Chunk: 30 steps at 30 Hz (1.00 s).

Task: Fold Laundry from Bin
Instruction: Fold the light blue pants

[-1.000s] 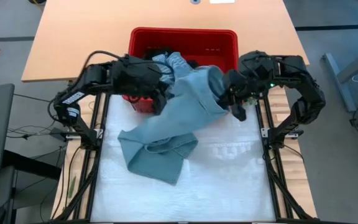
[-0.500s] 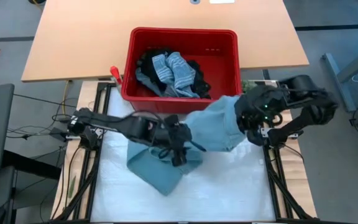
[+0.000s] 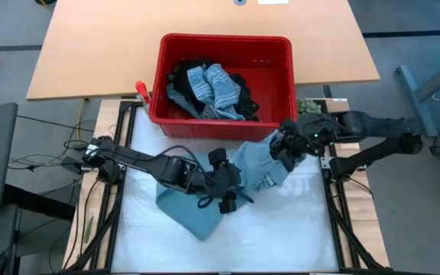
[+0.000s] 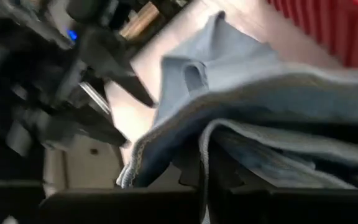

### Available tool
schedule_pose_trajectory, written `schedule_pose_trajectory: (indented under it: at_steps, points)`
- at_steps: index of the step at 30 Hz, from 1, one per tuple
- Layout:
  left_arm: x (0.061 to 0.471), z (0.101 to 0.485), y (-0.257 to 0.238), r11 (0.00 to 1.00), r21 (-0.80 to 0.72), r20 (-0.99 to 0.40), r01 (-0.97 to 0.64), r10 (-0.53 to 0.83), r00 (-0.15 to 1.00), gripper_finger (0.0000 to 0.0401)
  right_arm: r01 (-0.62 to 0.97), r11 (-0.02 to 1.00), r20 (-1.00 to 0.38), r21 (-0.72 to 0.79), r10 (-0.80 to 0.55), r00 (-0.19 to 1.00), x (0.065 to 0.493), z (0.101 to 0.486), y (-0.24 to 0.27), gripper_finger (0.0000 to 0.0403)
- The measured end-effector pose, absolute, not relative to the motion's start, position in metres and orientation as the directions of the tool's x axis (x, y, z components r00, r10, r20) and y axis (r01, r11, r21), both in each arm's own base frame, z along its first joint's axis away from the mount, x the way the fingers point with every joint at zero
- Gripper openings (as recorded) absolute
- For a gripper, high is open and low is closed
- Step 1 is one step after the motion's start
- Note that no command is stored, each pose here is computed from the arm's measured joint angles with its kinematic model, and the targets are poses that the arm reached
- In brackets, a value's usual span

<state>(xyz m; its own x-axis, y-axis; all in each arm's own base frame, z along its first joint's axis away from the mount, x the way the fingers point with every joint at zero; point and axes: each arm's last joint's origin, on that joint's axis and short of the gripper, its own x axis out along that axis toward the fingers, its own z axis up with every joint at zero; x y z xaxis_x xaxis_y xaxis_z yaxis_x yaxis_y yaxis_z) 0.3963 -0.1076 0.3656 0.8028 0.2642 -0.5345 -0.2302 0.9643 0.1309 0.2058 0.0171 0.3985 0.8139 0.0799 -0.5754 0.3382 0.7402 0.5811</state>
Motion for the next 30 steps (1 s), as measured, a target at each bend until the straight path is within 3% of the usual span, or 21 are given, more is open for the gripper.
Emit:
schedule_pose_trajectory:
  at_steps: [6,14,19,30]
  points:
    - [0.402,0.340,-0.126,0.925,0.022,-0.461,-0.380,0.346,0.817,0.0226,0.273,0.711,-0.476,0.648,0.098,0.874,0.219,0.372,0.022,0.0029]
    - [0.398,0.289,-0.154,0.852,-0.189,-0.313,-0.488,0.419,0.852,0.0226,0.178,0.726,-0.351,0.664,0.093,0.932,0.216,0.381,0.014,0.0029]
    - [0.387,0.278,-0.167,0.792,-0.124,-0.254,-0.598,0.557,0.790,0.0226,0.152,0.735,-0.332,0.661,0.105,0.937,0.210,0.385,0.007,0.0027]
    - [0.412,0.228,-0.183,0.802,0.041,-0.222,-0.596,0.589,0.777,0.0226,0.116,0.727,-0.224,0.677,0.053,0.973,0.192,0.403,-0.007,0.0027]
